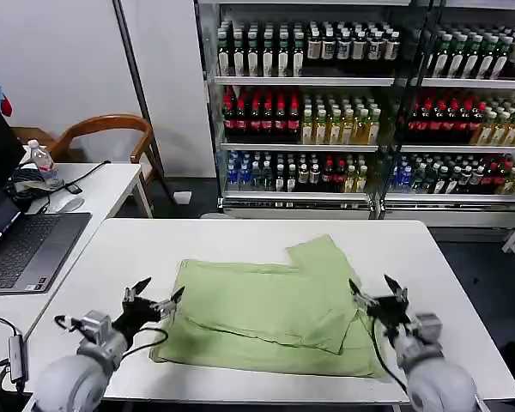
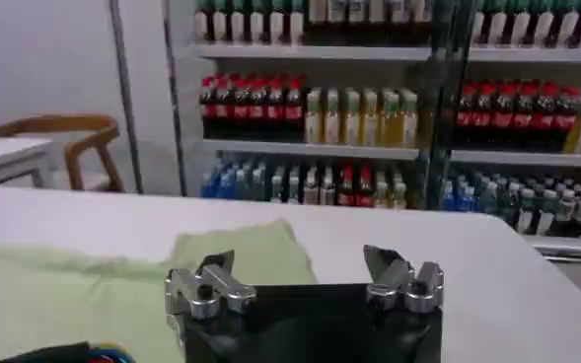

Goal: Fold and organize the clothes.

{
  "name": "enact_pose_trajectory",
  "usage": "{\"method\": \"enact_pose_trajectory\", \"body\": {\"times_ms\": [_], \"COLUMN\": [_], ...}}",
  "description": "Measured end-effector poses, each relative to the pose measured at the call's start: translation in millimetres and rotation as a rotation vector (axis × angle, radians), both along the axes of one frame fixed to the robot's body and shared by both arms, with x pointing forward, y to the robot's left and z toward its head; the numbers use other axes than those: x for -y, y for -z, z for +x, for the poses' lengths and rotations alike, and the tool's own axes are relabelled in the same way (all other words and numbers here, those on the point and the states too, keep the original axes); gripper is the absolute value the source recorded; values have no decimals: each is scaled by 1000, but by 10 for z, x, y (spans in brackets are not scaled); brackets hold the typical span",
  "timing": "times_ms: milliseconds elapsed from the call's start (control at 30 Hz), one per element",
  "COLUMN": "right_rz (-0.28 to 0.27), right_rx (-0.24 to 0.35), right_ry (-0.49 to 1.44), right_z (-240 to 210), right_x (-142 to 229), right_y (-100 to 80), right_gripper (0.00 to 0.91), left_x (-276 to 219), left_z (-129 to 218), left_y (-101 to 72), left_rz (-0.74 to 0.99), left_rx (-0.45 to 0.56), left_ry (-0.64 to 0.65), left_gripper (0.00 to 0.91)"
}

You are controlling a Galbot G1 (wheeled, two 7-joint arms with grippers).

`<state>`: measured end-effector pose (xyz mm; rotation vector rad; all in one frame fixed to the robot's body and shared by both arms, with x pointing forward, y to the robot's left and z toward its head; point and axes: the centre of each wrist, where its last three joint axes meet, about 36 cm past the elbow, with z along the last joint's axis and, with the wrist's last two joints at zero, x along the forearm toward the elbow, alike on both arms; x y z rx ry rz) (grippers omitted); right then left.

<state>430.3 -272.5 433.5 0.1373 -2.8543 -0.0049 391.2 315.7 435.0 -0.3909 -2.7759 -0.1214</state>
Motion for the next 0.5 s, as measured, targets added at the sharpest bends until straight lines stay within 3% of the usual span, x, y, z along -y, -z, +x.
{"method": "enact_pose_trajectory", "body": {"times_ms": [500], "right_rz": [21], "right_rx": [-69], "right_ry": [23], "right_z": [1263], "right_x": [-428], "right_y": [254], "right_gripper": [907], "left_x": [-104], "left_z": [793], "left_y": [248], "left_rz": [-1], "left_rx": [-24], "left_ry": [9], "left_gripper": [907]}}
